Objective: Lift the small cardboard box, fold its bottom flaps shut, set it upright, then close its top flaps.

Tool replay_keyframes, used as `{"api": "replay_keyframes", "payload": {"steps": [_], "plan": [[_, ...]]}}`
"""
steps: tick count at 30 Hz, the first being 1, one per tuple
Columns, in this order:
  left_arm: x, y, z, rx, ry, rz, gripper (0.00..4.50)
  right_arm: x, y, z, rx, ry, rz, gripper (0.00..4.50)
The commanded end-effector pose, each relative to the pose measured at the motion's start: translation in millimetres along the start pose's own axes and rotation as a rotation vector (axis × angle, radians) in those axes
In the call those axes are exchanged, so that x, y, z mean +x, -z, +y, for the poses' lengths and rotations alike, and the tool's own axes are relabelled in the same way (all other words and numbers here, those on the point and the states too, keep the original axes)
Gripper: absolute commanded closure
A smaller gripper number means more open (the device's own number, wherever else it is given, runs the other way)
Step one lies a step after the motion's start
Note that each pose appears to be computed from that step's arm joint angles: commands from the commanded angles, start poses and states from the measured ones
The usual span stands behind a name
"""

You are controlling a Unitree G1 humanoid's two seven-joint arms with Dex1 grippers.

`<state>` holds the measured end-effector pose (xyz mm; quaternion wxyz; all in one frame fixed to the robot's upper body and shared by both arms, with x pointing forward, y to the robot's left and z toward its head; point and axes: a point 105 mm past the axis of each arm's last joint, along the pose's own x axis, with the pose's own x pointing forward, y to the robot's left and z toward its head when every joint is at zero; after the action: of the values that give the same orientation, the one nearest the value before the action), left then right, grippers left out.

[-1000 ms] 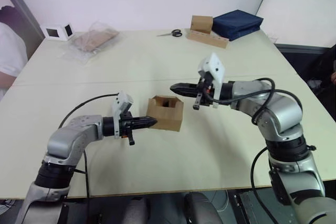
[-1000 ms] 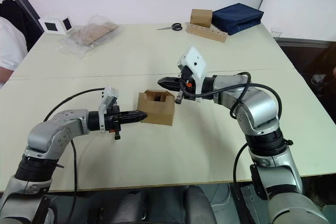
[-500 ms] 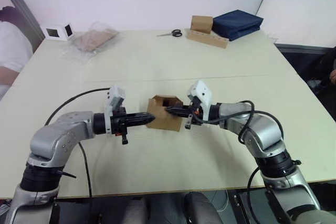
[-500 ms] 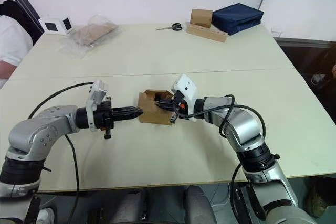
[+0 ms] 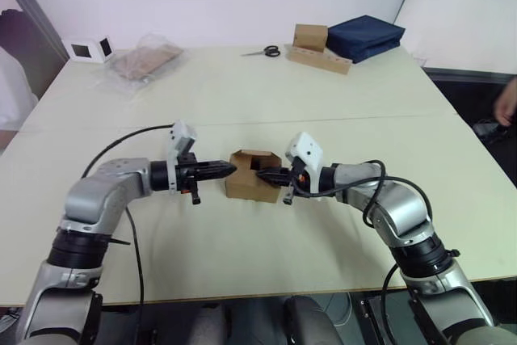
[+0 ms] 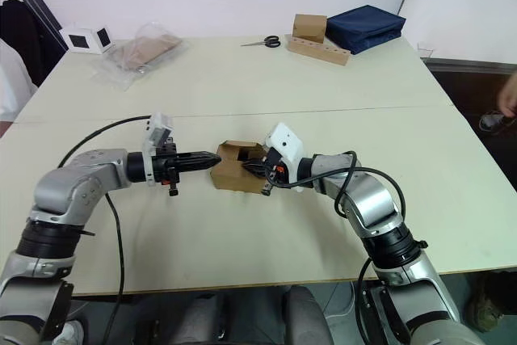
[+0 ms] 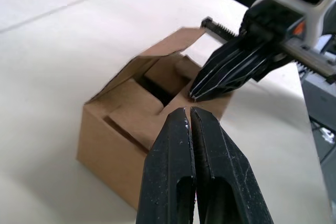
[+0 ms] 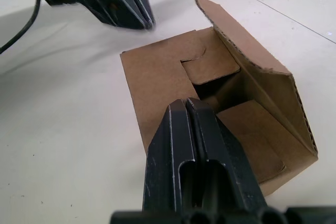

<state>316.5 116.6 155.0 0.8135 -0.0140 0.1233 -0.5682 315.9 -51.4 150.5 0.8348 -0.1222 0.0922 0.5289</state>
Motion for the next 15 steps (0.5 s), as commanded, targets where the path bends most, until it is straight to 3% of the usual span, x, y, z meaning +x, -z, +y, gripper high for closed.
{"api": "replay_keyframes", "payload": {"steps": [1,7,10,15], "plan": [[5,-1,-2,0.038,0.025,0.007,4.4,-11,-26,1,-0.064,0.008,-0.054,4.5],[11,5,2,0.036,0.024,0.016,4.4,-29,-69,5,-0.109,-0.02,-0.159,4.5],[12,4,3,0.034,0.022,0.01,4.4,-32,-93,-8,-0.098,0.004,-0.226,4.5],[11,3,4,0.027,0.016,-0.003,4.4,-11,-82,-26,-0.09,0.037,-0.183,4.5]]}}
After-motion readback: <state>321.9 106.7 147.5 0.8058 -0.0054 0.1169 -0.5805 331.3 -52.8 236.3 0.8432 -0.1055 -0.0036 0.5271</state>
